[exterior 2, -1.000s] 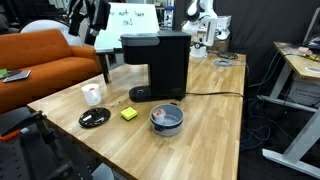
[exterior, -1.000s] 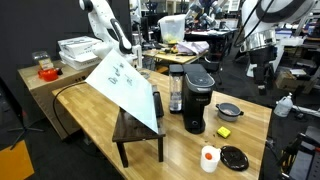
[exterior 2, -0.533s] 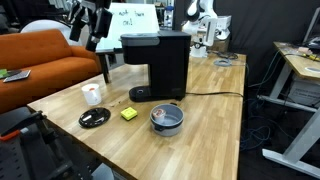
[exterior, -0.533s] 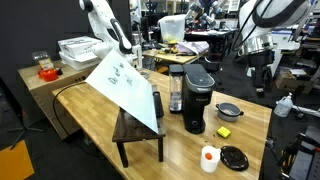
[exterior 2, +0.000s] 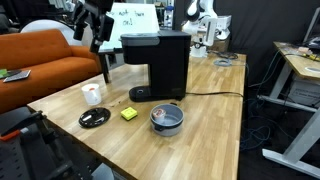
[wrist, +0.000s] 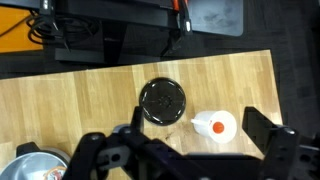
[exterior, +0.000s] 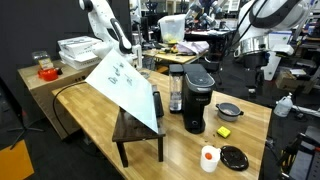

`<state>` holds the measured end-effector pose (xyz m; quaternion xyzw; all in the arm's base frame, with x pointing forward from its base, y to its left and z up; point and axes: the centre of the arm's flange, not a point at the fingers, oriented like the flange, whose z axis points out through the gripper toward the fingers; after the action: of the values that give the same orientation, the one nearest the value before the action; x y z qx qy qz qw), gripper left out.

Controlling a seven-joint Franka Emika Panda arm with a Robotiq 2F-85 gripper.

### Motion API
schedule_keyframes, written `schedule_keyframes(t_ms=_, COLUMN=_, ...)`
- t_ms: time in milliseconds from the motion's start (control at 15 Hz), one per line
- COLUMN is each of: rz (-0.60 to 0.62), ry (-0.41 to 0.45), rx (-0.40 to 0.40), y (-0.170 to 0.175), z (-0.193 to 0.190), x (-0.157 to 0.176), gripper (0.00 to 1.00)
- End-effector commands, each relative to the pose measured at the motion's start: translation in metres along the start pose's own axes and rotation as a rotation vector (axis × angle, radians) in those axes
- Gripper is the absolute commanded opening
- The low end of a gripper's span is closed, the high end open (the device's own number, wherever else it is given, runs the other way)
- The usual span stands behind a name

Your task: Put the yellow object on the whiteboard stand

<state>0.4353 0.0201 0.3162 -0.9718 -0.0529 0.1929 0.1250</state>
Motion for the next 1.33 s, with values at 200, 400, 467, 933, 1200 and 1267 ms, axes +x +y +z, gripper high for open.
schedule_keyframes(t_ms=200, rz=-0.069, ry=0.029, rx=0.021, y=0.007, z=0.034, x=0.032, gripper=1.0)
schedule_keyframes(t_ms=400, rz=-0.052, ry=0.011, rx=0.027, y=0.008, z=0.041, x=0.03, gripper=1.0)
schedule_keyframes(t_ms=467, rz=-0.052, ry=0.007, rx=0.026, y=0.009, z=0.044, x=0.031, gripper=1.0)
schedule_keyframes(t_ms=933, rz=-0.043, ry=0.041, rx=-0.011, y=0.006, z=0.037, x=0.034, gripper=1.0)
schedule_keyframes(t_ms=1200, rz=-0.047, ry=0.085, rx=-0.087, y=0.011, z=0.051, x=0.058, gripper=1.0)
schedule_keyframes(t_ms=1267, rz=-0.048, ry=0.088, rx=-0.077, y=0.013, z=0.06, x=0.065, gripper=1.0)
